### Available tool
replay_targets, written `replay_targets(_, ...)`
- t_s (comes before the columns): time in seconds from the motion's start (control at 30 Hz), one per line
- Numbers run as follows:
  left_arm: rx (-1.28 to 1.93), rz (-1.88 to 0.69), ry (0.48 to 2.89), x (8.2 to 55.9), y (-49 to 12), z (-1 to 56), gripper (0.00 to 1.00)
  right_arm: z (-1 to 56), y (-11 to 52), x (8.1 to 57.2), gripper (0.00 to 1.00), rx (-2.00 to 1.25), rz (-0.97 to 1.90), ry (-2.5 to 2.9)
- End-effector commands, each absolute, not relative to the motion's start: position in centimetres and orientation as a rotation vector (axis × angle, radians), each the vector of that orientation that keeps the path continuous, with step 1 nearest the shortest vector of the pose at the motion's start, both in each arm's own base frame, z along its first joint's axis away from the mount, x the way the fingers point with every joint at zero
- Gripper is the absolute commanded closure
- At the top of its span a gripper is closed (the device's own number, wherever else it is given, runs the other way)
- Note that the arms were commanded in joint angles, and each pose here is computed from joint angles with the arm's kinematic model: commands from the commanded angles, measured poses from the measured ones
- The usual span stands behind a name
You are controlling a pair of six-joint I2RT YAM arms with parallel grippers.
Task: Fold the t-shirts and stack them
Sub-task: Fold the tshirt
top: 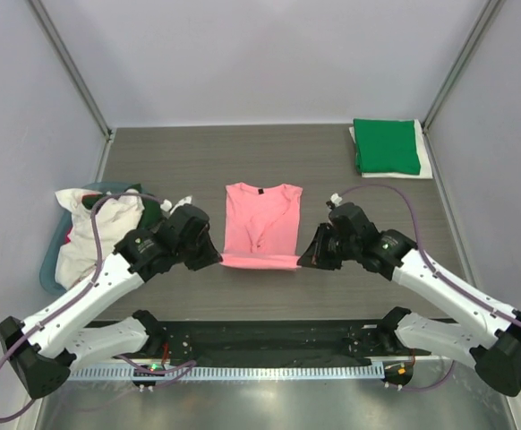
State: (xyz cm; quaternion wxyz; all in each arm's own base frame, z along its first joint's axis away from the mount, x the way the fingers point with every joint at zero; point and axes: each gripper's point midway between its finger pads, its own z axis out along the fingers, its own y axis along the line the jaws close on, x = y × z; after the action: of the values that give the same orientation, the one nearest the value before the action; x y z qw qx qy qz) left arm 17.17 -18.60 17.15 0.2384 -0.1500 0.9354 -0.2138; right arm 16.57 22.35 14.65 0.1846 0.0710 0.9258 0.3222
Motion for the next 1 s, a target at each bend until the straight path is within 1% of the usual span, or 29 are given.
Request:
replay_targets(0.0,-0.380,-0.399,2.538,18.7,-16.7,18.2,1.00,16.7,21.4,19.4,0.99,0.187,0.736,2.567)
replay_targets(0.17,-0.348,-0.391,2.494,22.1,-17.0,20.8,1.00,18.1,20.9,23.2,0.99,0.155,0.644,2.548)
replay_targets(0.27,-0.375,-0.400,2.507,24.5,-17.0,20.8,1.00,19.0,20.4,25.4,0.99,0.155,0.641,2.529)
replay_targets(0.43,-0.390,-0.427,2.490,28.6,-17.0,21.8,1.00,18.4,19.7,28.9,0.99,0.163,0.595,2.552)
replay_targets(0.63,-0.386,-0.430,2.503,33.1,-17.6,21.0,1.00,18.2,19.9,32.2,0.99,0.141,0.588,2.563)
replay_targets(0.73,-0.389,-0.416,2.538,35.1,-17.7,19.4,1.00,17.6,20.0,33.7,0.99,0.142,0.589,2.579)
replay_targets(0.77,-0.371,-0.422,2.523,36.0,-17.8,19.9,1.00,17.3,20.1,34.4,0.99,0.147,0.588,2.585)
replay_targets(0.8,-0.376,-0.400,2.550,36.8,-17.7,18.7,1.00,17.0,20.1,34.8,0.99,0.149,0.586,2.589)
replay_targets(0.87,-0.335,-0.403,2.538,38.2,-18.0,19.2,1.00,16.5,20.3,35.6,0.99,0.147,0.593,2.602)
replay_targets(0.9,-0.333,-0.377,2.570,38.9,-17.9,18.0,1.00,16.3,20.2,36.0,0.99,0.152,0.592,2.602)
replay_targets(0.97,-0.310,-0.357,2.587,39.8,-17.8,17.4,1.00,16.2,20.3,36.7,0.99,0.150,0.598,2.602)
